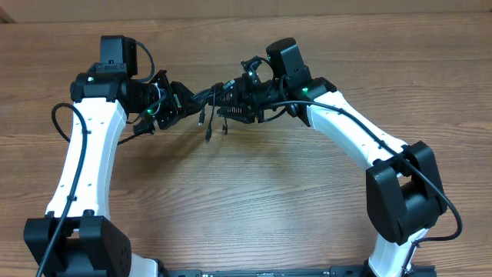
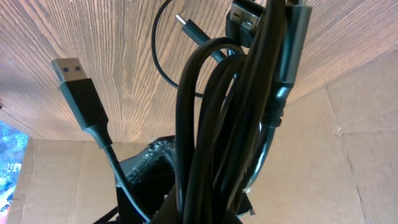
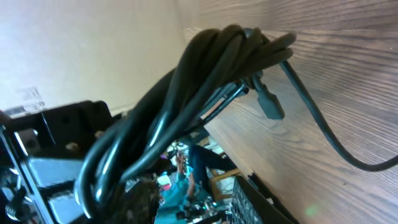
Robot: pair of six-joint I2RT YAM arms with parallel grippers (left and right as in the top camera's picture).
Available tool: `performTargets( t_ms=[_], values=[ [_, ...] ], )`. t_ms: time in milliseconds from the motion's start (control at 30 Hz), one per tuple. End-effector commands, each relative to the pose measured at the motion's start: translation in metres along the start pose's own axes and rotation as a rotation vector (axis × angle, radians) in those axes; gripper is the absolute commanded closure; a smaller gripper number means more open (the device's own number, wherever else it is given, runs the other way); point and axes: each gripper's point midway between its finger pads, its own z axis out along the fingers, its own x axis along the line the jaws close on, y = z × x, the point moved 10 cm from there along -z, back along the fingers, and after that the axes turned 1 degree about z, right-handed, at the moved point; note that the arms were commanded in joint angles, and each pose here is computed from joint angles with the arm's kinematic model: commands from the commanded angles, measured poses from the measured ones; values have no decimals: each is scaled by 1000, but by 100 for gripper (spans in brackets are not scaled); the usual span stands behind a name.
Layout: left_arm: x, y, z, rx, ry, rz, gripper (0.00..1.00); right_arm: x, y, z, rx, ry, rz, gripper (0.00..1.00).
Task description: Untangle cables
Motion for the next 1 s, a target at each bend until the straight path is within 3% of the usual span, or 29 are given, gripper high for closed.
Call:
performTargets(
  t_ms=[0,200,367,533,833,967],
  values=[
    [2,-13,-10,77,3,55,96,6,6,2,-75,30,52,62],
    [7,-18,-10,153,48,108,96,17,13,4,-162,77,39,57],
    [17,-28,-2,178,94,189,96,29,15,5,-195,133,-20,44],
    [25,-35,5,189,111,414,96,41,15,0,-163,201,-125,36],
    [23,-36,4,212,77,659,96,53,7,-6,-71,270,-384,40],
    [13,-37,-2,260,-18,978,96,43,5,-7,-14,246,-483,41]
  ],
)
